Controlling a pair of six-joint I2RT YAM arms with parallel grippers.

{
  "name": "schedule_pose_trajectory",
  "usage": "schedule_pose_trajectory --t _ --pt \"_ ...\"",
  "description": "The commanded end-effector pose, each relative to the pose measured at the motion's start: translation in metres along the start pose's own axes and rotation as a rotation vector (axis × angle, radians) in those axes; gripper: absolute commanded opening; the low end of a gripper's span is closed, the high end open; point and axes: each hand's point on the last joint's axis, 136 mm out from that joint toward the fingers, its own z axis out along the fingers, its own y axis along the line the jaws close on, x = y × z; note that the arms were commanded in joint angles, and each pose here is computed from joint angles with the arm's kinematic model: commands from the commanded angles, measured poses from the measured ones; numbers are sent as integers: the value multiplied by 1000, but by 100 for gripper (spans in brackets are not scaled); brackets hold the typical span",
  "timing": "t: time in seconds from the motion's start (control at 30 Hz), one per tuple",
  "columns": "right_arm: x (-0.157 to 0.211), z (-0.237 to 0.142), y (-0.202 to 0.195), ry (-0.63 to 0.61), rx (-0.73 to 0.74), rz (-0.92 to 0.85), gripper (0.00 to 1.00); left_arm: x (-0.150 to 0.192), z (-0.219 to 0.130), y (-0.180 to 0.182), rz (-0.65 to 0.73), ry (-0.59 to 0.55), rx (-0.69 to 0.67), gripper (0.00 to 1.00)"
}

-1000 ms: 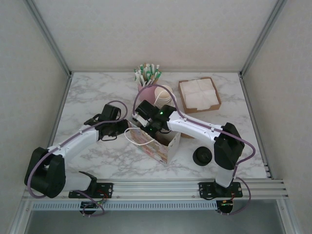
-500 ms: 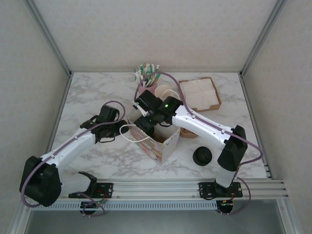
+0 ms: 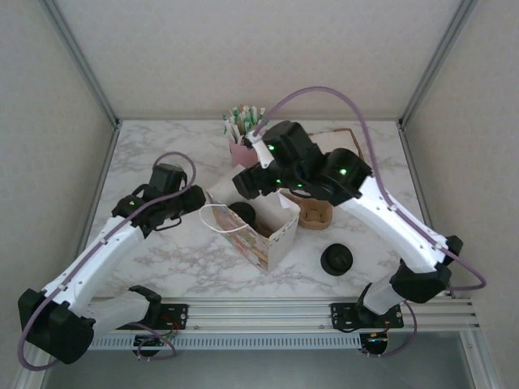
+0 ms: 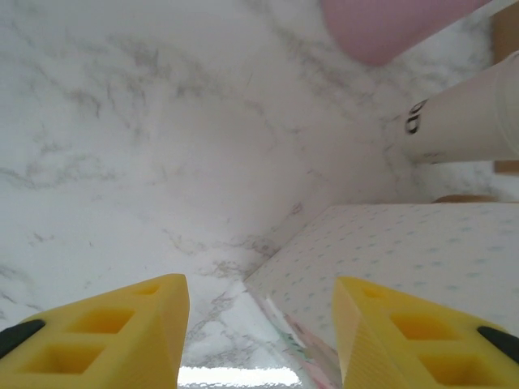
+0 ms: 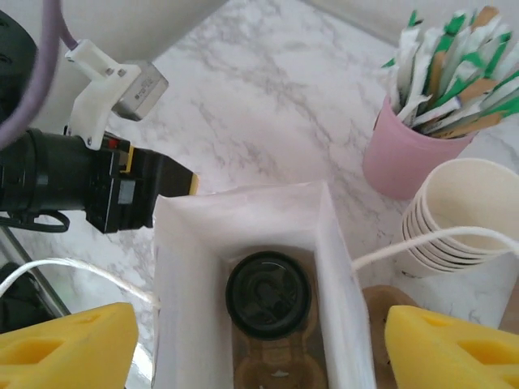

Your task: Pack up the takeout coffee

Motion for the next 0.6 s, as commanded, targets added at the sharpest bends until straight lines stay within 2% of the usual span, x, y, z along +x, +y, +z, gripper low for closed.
schedule_pose_trajectory --t 0.0,0.07,0.23,0.4,0.57 --pt "-18 -29 -11 -127 51 8 75 -35 -38 -17 94 -102 18 48" --pt "-23 -46 -25 -204 116 16 70 -58 -53 -37 151 -139 51 46" --pt "-15 -77 -55 -327 242 38 67 -98 -55 -94 314 -98 96 39" --pt "14 -101 -83 -363 359 69 67 -117 -26 -150 469 -48 90 37" --pt "55 -112 -97 -350 388 103 67 -126 19 -191 559 7 94 33"
